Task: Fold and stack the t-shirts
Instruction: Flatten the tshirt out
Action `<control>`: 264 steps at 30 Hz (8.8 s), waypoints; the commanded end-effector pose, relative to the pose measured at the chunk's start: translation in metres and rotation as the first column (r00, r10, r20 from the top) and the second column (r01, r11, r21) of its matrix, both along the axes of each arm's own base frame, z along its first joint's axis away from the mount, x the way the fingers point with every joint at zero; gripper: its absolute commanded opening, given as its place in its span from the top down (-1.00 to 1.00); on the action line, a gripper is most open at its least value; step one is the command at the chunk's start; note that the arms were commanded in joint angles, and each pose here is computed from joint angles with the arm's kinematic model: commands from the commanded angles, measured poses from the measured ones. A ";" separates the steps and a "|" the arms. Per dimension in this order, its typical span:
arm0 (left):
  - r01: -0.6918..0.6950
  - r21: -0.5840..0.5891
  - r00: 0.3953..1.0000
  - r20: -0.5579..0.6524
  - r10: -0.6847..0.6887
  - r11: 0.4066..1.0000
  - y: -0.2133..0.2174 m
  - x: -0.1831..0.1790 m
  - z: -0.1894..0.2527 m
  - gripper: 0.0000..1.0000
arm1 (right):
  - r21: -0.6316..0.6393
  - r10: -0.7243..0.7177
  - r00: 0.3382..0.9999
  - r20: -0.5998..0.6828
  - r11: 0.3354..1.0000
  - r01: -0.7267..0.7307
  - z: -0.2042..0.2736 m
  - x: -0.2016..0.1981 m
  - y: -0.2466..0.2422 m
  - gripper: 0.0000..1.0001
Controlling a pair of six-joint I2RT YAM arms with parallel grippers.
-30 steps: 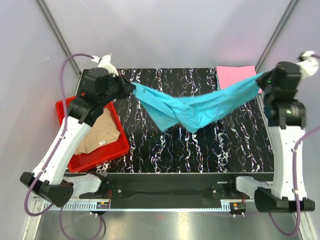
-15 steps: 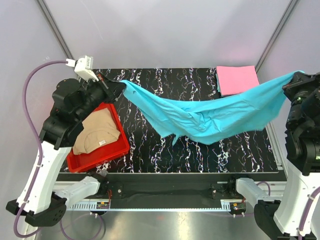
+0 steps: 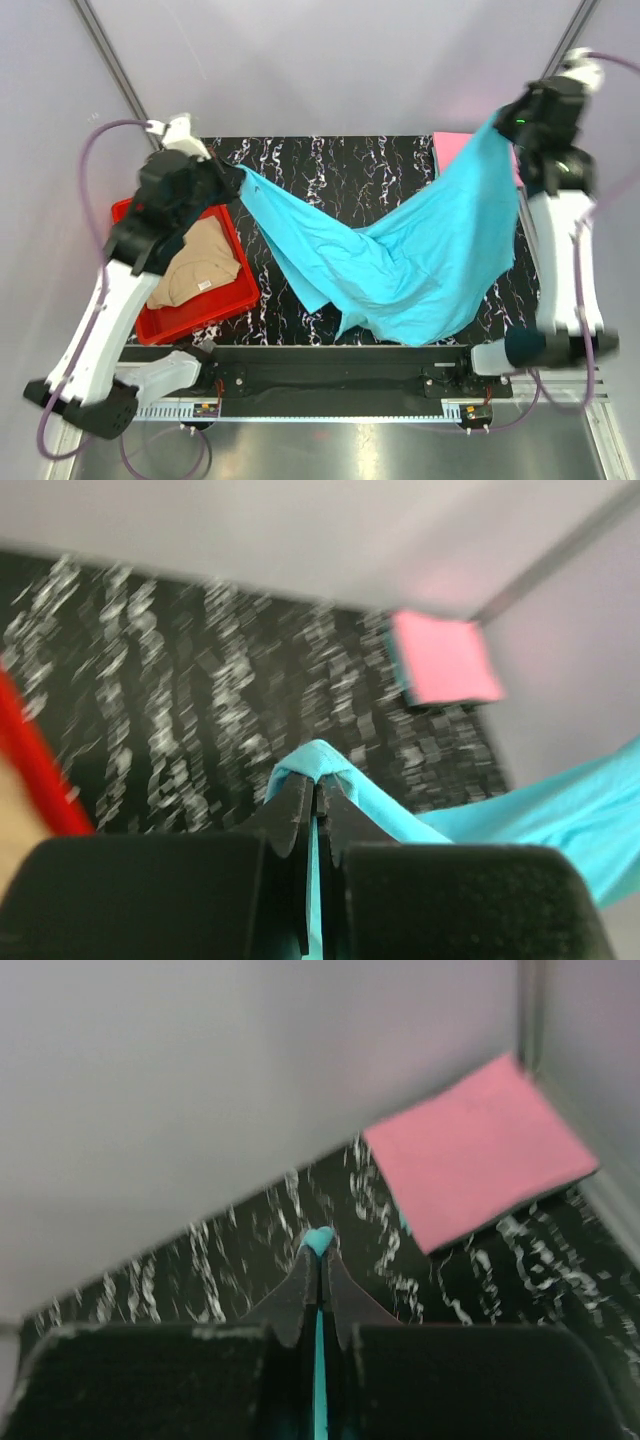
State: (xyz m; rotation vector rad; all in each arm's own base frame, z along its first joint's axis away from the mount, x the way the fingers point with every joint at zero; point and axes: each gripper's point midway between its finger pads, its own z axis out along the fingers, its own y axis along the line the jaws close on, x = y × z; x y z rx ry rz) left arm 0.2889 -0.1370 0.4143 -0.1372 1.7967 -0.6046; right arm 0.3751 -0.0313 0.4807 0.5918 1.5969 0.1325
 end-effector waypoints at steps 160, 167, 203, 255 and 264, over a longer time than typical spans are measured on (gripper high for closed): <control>0.062 0.114 0.923 -0.384 -0.013 0.992 -0.014 0.055 -0.185 1.00 | 0.206 0.071 0.586 -0.807 0.964 0.168 -0.459 -0.073 0.067 0.12; 0.064 0.109 0.923 -0.384 -0.017 0.992 -0.016 0.055 -0.186 1.00 | 0.185 0.029 0.571 -0.821 0.959 0.217 -0.471 -0.081 0.061 0.28; 0.057 0.122 0.924 -0.383 -0.006 0.991 -0.013 0.055 -0.182 1.00 | 0.374 0.259 0.544 -0.798 0.920 0.112 -0.462 -0.102 0.139 0.96; 0.038 0.150 0.907 -0.420 0.029 0.988 -0.008 0.058 -0.194 1.00 | 0.026 -0.080 0.603 -0.794 0.986 0.165 -0.428 -0.088 0.049 1.00; 0.015 0.175 0.913 -0.404 0.058 0.984 -0.001 0.055 -0.185 1.00 | 0.047 -0.055 0.644 -0.763 0.989 0.140 -0.387 -0.088 0.047 0.92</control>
